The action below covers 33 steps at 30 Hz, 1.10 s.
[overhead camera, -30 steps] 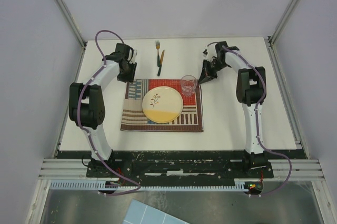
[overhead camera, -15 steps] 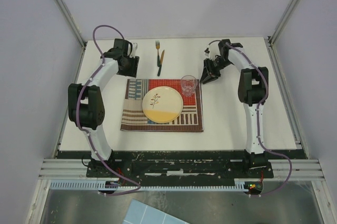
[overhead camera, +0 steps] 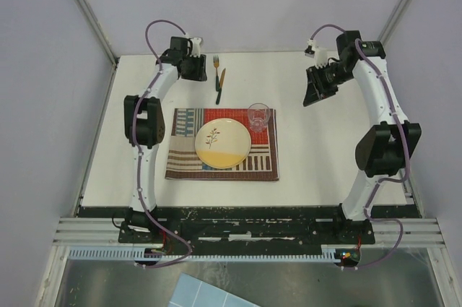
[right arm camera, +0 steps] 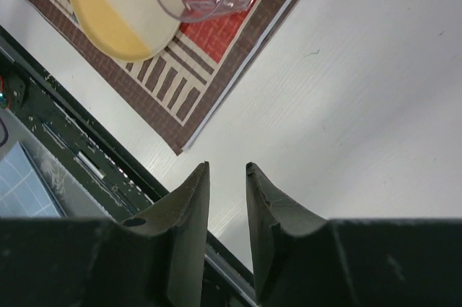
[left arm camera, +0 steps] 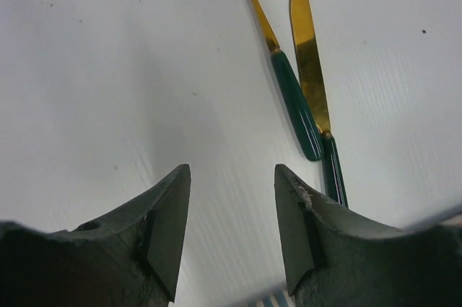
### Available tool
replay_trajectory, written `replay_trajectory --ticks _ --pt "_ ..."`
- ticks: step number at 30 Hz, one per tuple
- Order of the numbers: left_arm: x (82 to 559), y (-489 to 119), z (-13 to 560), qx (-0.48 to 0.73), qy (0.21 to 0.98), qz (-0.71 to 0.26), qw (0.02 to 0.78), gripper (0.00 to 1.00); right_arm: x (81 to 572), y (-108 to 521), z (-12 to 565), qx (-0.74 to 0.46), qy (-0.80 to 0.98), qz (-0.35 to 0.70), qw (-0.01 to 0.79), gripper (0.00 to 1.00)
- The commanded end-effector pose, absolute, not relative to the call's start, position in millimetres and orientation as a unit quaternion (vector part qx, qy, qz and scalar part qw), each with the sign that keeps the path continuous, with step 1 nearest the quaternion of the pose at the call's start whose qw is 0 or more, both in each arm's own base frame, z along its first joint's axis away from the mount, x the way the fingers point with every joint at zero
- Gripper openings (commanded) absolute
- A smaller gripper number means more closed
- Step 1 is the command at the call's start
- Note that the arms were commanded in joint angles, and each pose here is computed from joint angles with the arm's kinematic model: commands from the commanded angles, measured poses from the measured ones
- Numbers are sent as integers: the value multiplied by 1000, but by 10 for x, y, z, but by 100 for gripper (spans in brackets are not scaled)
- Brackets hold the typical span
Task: Set the dinner table for one person
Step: Adjust the napkin at the center of the board, then pick up the fork at the center of the board.
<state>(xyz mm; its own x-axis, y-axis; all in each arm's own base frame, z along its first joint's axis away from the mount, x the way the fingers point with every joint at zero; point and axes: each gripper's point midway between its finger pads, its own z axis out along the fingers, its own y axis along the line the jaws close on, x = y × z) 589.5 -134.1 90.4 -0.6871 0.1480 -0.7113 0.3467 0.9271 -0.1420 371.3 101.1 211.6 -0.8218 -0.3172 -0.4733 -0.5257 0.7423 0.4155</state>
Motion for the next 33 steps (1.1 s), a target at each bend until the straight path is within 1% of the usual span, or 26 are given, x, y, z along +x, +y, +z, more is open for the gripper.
replay_trajectory --ticks 1,4,7,14,20,25,29,33 --pt "6160 -1585 961 134 894 -171 392 57 3567 945 1930 -239 921 261 161 34" --pt "6191 -1722 860 153 894 -163 389 58 3585 944 1896 -228 923 262 167 34" --pt "6220 -1829 816 176 889 -133 401 58 3599 945 1864 -221 923 265 168 34" --pt "6197 -2172 870 204 877 -116 418 60 3631 966 1815 -201 924 275 173 33" --pt "6302 -2071 834 175 883 -36 433 61 3565 960 1831 -194 925 273 179 33" --pt "6365 -1844 859 145 885 22 441 61 3512 929 1840 -196 927 266 179 33" --pt "6370 -1825 842 146 885 29 440 61 3486 936 1845 -194 926 268 182 33" --pt "6384 -1885 778 145 886 13 441 61 3482 945 1825 -190 925 270 186 33"
